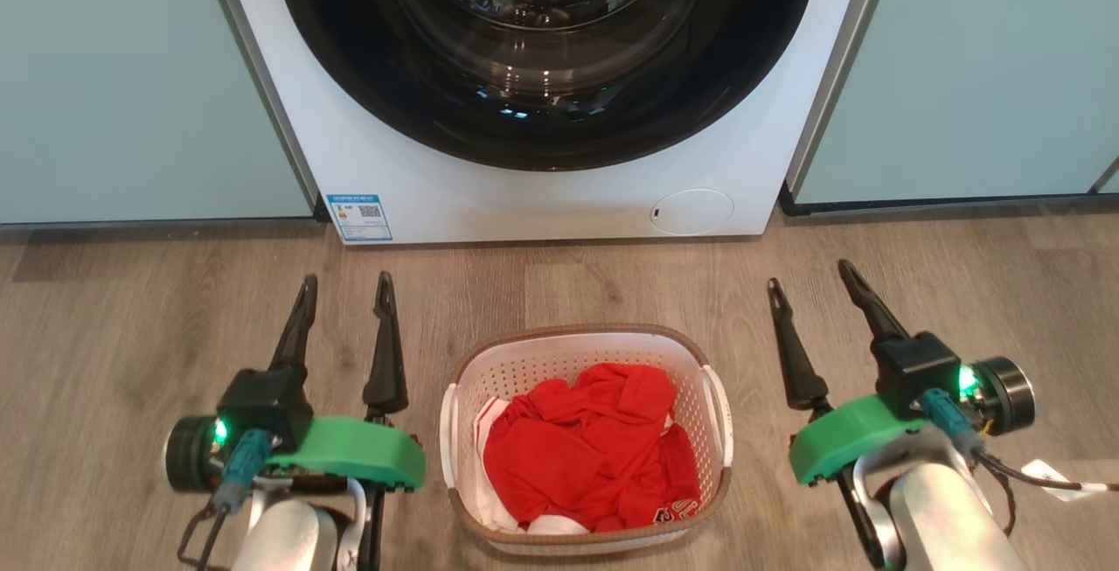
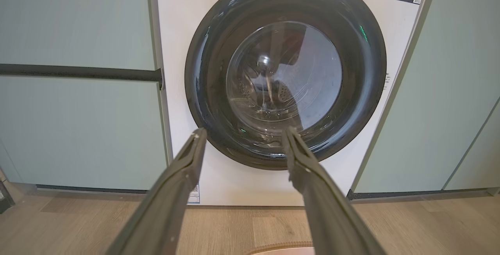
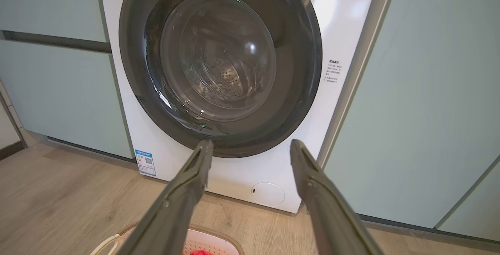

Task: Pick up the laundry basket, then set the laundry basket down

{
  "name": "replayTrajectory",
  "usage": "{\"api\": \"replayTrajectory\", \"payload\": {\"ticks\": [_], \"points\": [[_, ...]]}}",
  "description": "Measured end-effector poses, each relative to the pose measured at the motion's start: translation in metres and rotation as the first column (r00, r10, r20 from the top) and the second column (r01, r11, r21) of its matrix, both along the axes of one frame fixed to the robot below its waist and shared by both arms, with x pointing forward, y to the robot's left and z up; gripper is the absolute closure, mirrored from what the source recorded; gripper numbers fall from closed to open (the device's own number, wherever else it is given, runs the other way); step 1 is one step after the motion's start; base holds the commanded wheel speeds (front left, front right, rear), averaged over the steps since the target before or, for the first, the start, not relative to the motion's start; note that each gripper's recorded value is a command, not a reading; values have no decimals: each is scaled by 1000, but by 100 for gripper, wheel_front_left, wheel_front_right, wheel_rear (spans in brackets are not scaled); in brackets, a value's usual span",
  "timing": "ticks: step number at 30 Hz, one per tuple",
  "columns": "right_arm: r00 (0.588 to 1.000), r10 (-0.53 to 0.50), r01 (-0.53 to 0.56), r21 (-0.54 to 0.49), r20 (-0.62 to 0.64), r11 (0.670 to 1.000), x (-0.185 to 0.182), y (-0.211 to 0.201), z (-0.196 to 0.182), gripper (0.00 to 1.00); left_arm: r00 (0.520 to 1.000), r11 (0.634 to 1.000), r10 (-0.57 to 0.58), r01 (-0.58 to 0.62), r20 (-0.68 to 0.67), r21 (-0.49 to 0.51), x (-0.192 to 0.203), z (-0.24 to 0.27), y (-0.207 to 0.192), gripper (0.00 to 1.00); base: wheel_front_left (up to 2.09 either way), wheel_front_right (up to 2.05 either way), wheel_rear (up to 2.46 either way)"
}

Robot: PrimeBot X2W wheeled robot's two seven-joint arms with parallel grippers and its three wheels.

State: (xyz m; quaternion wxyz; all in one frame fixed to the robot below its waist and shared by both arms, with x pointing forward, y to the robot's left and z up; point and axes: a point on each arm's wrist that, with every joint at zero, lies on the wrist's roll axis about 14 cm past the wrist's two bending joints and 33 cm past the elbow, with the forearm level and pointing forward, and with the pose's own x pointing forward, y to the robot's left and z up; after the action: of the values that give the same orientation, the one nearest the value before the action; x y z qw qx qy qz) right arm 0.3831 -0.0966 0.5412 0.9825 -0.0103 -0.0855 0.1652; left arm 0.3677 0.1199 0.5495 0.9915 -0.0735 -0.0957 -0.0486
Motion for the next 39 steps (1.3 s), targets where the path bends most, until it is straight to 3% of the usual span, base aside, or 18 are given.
{"api": "replayTrajectory", "payload": {"ticks": [13, 39], "points": [[996, -29, 30, 12, -83, 999, -2, -9, -25, 0, 992, 999, -23, 20, -122, -25, -1, -38, -1, 0, 0, 0, 0], [995, -36, 37, 15, -94, 999, -2, -10, -28, 0, 986, 999, -34, 33, -161, -10, -5, -52, -2, 0, 0, 0, 0]]}}
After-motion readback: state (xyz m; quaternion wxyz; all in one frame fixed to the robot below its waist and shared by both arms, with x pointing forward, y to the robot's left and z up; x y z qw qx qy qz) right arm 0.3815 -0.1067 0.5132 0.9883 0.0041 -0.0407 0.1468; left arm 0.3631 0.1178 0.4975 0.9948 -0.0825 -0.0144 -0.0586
